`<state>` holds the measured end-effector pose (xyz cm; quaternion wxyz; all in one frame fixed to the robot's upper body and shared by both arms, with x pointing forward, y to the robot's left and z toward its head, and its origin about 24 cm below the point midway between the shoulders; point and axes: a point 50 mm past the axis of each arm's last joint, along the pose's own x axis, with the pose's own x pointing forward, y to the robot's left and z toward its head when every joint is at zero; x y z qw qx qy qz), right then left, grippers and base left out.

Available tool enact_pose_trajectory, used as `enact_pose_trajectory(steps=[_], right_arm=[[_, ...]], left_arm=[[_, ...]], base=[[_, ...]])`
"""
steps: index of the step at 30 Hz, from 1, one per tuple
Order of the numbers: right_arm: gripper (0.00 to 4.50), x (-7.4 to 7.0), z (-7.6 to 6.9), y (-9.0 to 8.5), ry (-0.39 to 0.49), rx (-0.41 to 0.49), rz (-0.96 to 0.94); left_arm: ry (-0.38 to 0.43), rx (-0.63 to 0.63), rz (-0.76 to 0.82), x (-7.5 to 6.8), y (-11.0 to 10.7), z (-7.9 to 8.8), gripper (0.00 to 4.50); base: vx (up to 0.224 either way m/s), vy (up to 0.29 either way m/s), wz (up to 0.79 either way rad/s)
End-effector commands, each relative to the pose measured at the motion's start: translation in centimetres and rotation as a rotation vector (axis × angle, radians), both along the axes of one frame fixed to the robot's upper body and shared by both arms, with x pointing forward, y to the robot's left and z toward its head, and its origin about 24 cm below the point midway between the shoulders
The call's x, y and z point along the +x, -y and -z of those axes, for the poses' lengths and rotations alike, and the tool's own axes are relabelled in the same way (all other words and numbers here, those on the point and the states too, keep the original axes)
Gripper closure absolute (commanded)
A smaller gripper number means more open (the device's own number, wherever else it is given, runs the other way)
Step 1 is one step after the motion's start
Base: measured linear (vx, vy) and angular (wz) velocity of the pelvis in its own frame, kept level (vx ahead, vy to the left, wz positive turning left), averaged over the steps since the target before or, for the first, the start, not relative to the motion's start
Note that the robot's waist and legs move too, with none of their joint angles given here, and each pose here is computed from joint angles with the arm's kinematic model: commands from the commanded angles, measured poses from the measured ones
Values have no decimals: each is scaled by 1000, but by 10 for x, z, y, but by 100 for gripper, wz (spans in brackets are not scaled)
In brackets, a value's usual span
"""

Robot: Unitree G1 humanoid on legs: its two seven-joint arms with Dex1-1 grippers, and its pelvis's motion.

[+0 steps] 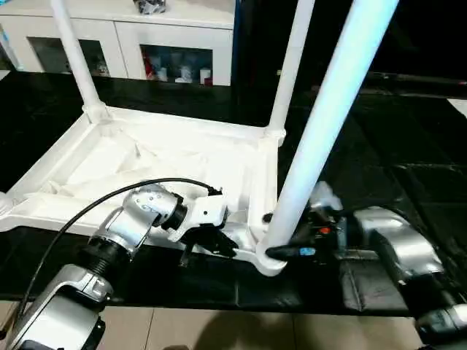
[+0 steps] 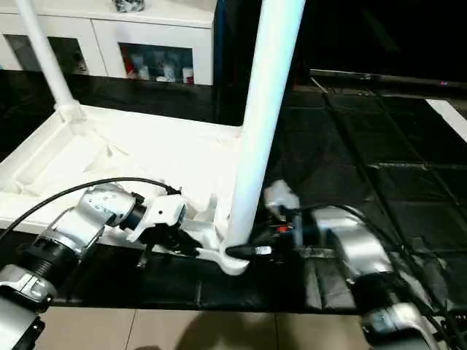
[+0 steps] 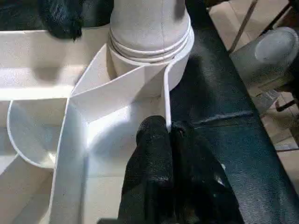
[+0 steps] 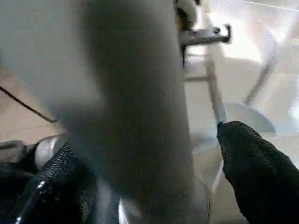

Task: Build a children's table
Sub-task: Rotate leg to tighten

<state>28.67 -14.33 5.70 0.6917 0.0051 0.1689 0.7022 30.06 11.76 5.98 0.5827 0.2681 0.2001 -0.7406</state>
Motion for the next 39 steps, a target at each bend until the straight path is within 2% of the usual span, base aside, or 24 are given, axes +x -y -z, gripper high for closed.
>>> enact_pose_trajectory(steps=[1,5,7,10,13,14,26,29,32,35,37,39], right_arm=[[89,1,-1,0,-11,-12,-25],[131,1,1,-3,-44,-12,-79],[131,1,1,-4,-49,-13,-87],[170,2,2,-4,-57,-14,-97],[180,2,2,-4,-62,-13,-105],[200,2,2,-4,-64,-12,-107],[218,-5,7,-9,-80,19,-118],[218,-7,8,-14,-79,67,-52],[221,-7,13,-19,-56,66,36],[225,-2,23,-35,-20,47,255],[230,0,25,-37,-15,38,298],[236,12,30,-53,9,20,498]], left_arm=[[-11,50,119,-8,11,4,450],[-8,53,126,-9,11,4,450],[-8,54,127,-9,11,4,450],[-6,56,126,-9,11,5,450],[-2,57,123,-9,11,5,450],[0,57,121,-9,11,6,450],[11,38,75,-6,13,7,450],[8,8,10,-3,16,8,450],[5,-21,-61,1,19,8,450],[1,-89,-181,8,28,7,450],[4,-98,-198,9,30,7,450],[13,-154,-328,18,41,5,450]], base=[[0,0,0],[0,0,0],[0,0,0],[0,0,0],[0,0,0],[0,0,0],[0,0,0],[0,0,0],[0,0,0],[0,0,0],[0,0,0],[-27,0,-2]])
